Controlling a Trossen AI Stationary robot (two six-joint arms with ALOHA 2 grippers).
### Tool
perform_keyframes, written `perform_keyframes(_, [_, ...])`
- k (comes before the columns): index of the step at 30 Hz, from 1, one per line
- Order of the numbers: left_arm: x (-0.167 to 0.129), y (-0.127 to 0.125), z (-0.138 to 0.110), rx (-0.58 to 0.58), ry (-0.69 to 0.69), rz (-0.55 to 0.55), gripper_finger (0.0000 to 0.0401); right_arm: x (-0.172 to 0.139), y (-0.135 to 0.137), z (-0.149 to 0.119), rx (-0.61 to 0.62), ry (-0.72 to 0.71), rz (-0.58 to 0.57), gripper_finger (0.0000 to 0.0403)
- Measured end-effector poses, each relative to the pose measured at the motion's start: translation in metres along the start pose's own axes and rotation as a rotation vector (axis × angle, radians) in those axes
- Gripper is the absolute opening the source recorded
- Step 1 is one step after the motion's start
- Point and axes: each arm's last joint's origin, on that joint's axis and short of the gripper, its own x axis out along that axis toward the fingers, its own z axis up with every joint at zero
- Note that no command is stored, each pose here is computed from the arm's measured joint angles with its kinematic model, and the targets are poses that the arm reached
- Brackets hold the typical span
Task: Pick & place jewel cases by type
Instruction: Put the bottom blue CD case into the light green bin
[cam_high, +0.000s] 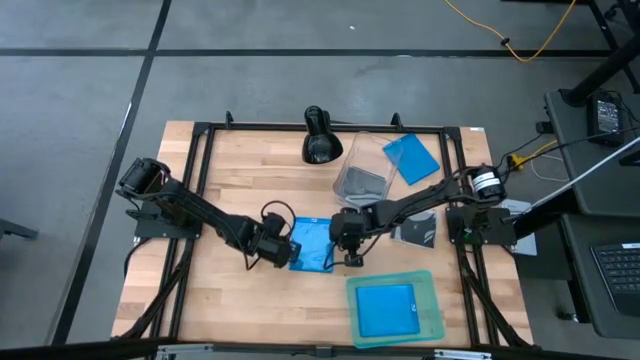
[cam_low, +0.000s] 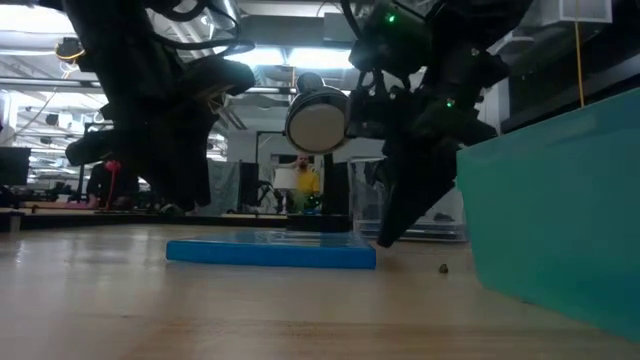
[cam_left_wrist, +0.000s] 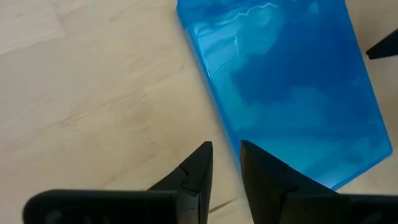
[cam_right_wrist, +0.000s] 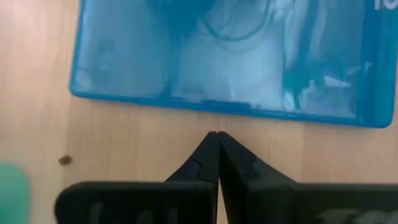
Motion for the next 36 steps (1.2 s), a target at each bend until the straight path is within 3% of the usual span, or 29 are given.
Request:
perform_keyframes(9, [0.002,-0.003,0.006,0.003,-0.01,-0.03,0.0087,0.014,-0.001,-0.003,-0.002,0.022,0.014,0.0006])
perform_keyframes(17, [0.006,-0.001,0.016,-0.015,-0.022,-0.002,0.0184,0.015,-0.002,-0.002,-0.02,0.008,0.018,0.0006])
perform_keyframes(21, [0.016,-0.001,0.017,-0.018,0.005,0.011,0.0213,0.015,-0.001,-0.001,-0.021,0.001,0.019,0.0006])
perform_keyframes(30, [0.046,-0.007,0.007,-0.041,0.034,-0.024,0.0216,0.016,-0.001,-0.001,-0.027,-0.005,0.02,0.0006])
perform_keyframes(36, [0.048,-0.011,0.007,-0.06,0.017,-0.064,0.0215,0.016,-0.004,0.0,-0.022,-0.012,0.022,0.0006])
